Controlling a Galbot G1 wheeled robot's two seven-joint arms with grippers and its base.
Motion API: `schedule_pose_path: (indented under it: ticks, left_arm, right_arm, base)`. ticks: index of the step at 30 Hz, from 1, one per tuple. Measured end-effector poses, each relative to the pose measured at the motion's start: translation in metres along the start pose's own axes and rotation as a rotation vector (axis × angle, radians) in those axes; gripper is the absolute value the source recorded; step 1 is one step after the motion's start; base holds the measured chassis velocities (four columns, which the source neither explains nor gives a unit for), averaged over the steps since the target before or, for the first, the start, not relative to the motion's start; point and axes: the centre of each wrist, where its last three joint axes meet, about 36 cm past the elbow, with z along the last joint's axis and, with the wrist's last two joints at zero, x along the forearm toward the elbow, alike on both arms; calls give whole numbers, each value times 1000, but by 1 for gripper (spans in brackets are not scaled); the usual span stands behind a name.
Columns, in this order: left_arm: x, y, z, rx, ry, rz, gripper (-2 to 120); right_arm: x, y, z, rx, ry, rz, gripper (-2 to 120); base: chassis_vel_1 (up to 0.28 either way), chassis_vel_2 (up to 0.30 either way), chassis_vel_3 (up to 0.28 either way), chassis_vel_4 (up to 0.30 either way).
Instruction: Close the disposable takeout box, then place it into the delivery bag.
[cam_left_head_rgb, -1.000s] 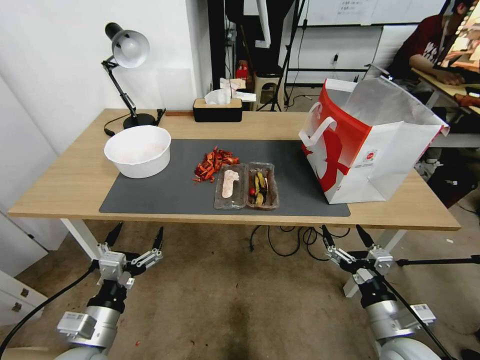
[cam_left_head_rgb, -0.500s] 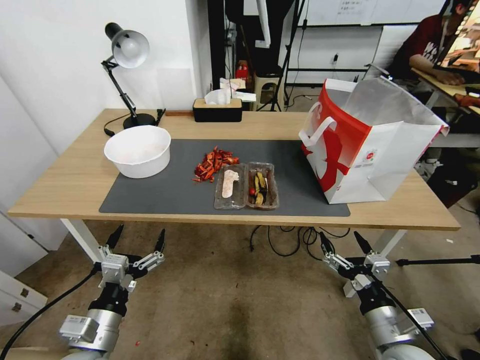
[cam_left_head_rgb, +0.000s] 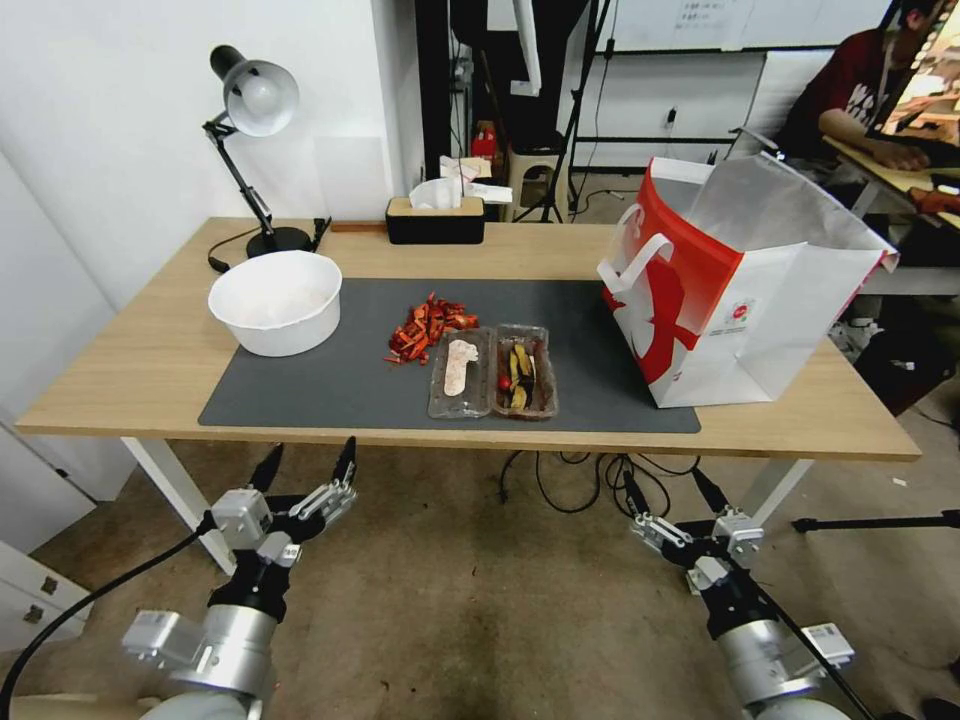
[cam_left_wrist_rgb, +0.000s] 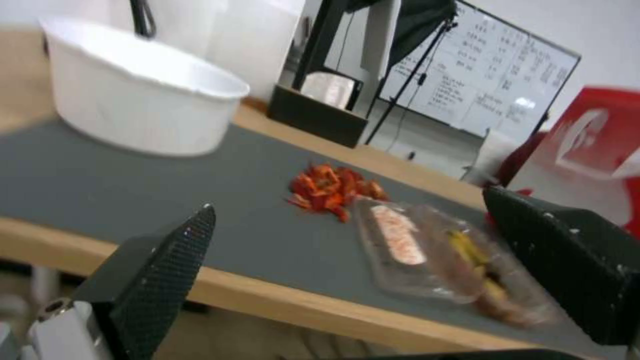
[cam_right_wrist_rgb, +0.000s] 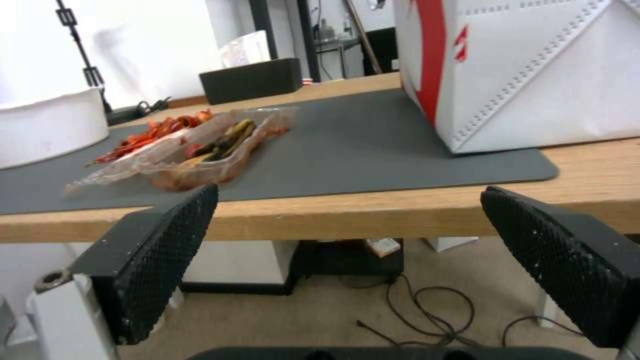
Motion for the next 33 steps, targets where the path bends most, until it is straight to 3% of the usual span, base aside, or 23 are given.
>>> schedule_pose_path:
  ticks: [4, 6, 7, 10, 11, 14, 17, 28, 33]
  left_arm:
    - [-6, -10, -12, 120, 39, -18, 100]
    - [-10, -20, -26, 236, 76, -24, 100]
    - [-10, -20, -26, 236, 76, -24, 100]
    - [-16, -31, -45, 398, 141, -47, 100]
    - [-16, -31, -45, 398, 141, -47, 100]
    - [-27, -41, -66, 597, 208, -10, 100]
    - [-32, -43, -70, 621, 227, 11, 100]
    - [-72, -57, -49, 635, 361, 176, 100]
    - [-93, -64, -39, 628, 397, 184, 100]
  right_arm:
    - [0, 3, -3, 7, -2, -12, 100]
    - [0, 4, -4, 14, 0, -18, 100]
    - [0, 4, -4, 14, 0, -18, 100]
    - [1, 4, -5, 26, 7, -23, 100]
    - [1, 4, -5, 26, 7, -23, 100]
    - [1, 5, -5, 36, 12, -26, 100]
    - [1, 7, -5, 42, 12, -25, 100]
    - [10, 11, -2, 69, 31, -10, 100]
    - [12, 10, -2, 80, 34, 1, 100]
  base:
    - [0, 0, 0, 0]
    - [0, 0, 0, 0]
    - [0, 0, 0, 0]
    - [0, 0, 0, 0]
    - [0, 0, 0, 0]
    - [0, 0, 0, 0]
    - [0, 0, 0, 0]
    - [0, 0, 0, 0]
    - [0, 0, 0, 0]
